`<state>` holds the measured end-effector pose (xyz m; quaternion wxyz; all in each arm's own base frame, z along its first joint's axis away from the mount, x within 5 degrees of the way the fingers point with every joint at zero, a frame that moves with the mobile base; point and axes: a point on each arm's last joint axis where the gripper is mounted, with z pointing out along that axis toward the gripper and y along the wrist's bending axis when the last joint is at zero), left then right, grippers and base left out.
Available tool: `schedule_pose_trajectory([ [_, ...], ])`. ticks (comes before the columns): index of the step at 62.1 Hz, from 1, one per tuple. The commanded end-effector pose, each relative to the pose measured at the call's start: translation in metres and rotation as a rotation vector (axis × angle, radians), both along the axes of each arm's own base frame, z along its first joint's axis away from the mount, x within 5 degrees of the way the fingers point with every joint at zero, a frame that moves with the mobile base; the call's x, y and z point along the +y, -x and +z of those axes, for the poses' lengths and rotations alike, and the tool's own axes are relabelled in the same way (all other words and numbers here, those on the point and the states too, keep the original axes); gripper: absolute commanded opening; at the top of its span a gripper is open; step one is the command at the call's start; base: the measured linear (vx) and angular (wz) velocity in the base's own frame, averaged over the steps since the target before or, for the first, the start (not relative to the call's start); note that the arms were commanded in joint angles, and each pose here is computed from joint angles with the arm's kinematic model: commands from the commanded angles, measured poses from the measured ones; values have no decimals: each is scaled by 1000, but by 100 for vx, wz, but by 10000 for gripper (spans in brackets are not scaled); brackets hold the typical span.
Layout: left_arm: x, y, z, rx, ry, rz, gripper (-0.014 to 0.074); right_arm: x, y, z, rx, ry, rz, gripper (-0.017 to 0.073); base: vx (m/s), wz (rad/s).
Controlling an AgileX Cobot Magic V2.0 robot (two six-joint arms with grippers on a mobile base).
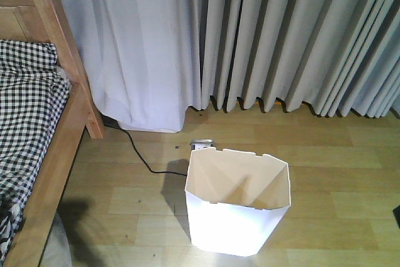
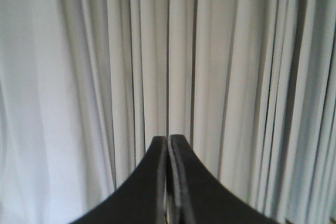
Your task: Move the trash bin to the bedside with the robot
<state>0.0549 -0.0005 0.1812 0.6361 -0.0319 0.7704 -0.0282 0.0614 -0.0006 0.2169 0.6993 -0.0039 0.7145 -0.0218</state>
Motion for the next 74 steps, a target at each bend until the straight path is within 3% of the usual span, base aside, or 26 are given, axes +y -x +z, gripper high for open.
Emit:
schedule_pose_trajectory([
  [1,0,0,3,-72,9,4,-6,-3,0,10,-33,6,-29,-9,0,0],
  [27,0,0,3,-72,9,4,-6,-3,6,-15,-87,62,-33,-9,0,0],
  [74,0,0,3,-72,9,4,-6,-3,6,-16,-76,65,-33,-9,0,0],
])
